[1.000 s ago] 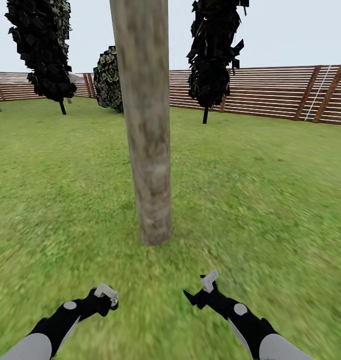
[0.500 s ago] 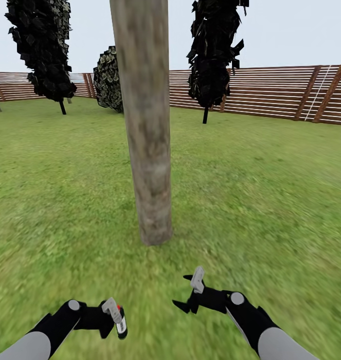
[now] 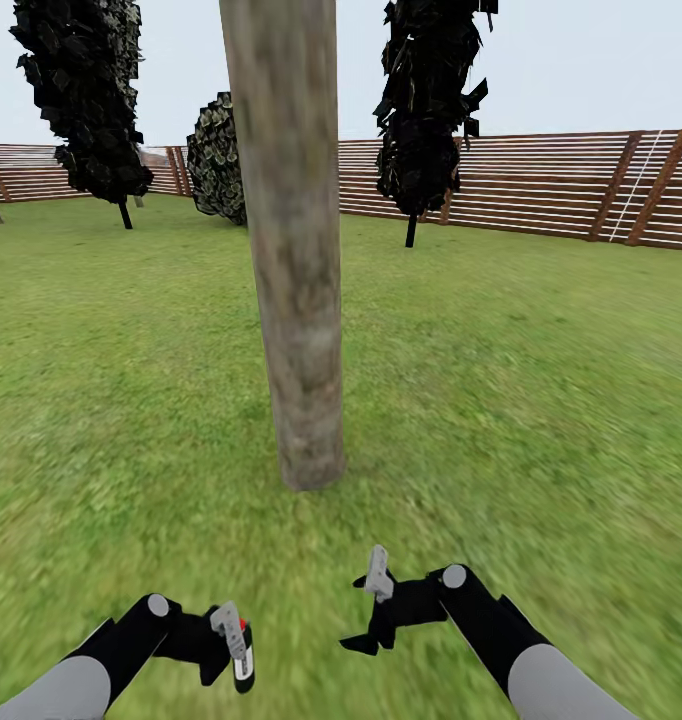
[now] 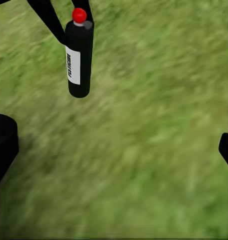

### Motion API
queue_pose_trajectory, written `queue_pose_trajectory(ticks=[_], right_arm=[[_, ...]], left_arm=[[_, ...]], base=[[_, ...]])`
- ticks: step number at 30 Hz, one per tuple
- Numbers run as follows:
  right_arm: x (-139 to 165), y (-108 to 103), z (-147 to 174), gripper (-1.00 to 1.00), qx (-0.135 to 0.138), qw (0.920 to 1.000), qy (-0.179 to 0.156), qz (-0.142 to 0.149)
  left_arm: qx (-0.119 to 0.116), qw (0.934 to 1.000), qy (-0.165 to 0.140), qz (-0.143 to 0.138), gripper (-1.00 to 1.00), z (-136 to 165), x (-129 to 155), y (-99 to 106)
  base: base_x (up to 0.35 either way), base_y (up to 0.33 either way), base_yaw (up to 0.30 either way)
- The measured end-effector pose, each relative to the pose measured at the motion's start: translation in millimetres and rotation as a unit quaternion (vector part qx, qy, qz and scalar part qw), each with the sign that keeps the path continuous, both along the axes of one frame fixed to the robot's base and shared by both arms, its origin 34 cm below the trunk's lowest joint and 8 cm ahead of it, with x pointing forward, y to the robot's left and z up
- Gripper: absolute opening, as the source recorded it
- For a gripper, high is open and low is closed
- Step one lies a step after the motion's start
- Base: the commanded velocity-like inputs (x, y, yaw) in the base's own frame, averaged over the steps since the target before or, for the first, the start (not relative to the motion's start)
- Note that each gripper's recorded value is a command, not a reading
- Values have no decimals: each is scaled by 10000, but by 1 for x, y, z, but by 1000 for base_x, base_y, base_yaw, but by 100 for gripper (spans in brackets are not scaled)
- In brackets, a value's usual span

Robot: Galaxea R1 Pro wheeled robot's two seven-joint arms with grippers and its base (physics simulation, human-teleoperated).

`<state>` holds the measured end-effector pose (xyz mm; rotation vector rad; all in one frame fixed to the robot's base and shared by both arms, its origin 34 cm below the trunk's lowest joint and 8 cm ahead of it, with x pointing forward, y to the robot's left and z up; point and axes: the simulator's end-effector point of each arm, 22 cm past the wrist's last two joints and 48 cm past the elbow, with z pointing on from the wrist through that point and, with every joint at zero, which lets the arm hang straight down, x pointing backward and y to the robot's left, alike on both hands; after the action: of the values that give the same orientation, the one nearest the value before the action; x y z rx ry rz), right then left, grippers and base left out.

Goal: In the garden, pick up the pesticide atomizer on the floor and spray pesticide onto both trees until each tree trunk is fully covered.

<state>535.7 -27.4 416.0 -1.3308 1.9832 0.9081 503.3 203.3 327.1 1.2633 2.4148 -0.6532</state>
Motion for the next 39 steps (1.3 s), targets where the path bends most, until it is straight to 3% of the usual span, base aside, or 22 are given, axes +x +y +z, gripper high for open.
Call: queue_pose_trajectory(ticks=[2,3,8,13,17,28,39], right_arm=[[-1,1,2,100,-27,10000,73,41],[-2,0,2,-100,-34,10000,78,42],[-2,0,2,-100,-43,9999,87,49],[-2,-2,1,-100,-66,9999,85,52],[-2,-3,0,-100,-79,9999,87,45],[-3,-5,-2,-100,-91,9999,108,44],[-4,-5,-2,-100,-96,9999,115,47]], left_arm=[[-39,10000,17,-47,-100,2,0,-2],[-43,10000,9,-57,-100,3,0,-3],[-24,9999,-20,-120,-100,3,1,-3],[117,9990,-51,-421,-100,2,-2,-10],[138,9986,-51,-506,-100,1,-3,-13],[59,9957,-81,-924,-100,1,-11,-54],[-155,9936,-328,-1066,-100,15,2,-89]], base=[[0,0,0],[0,0,0],[0,0,0],[0,0,0],[0,0,0],[0,0,0],[0,0,0]])
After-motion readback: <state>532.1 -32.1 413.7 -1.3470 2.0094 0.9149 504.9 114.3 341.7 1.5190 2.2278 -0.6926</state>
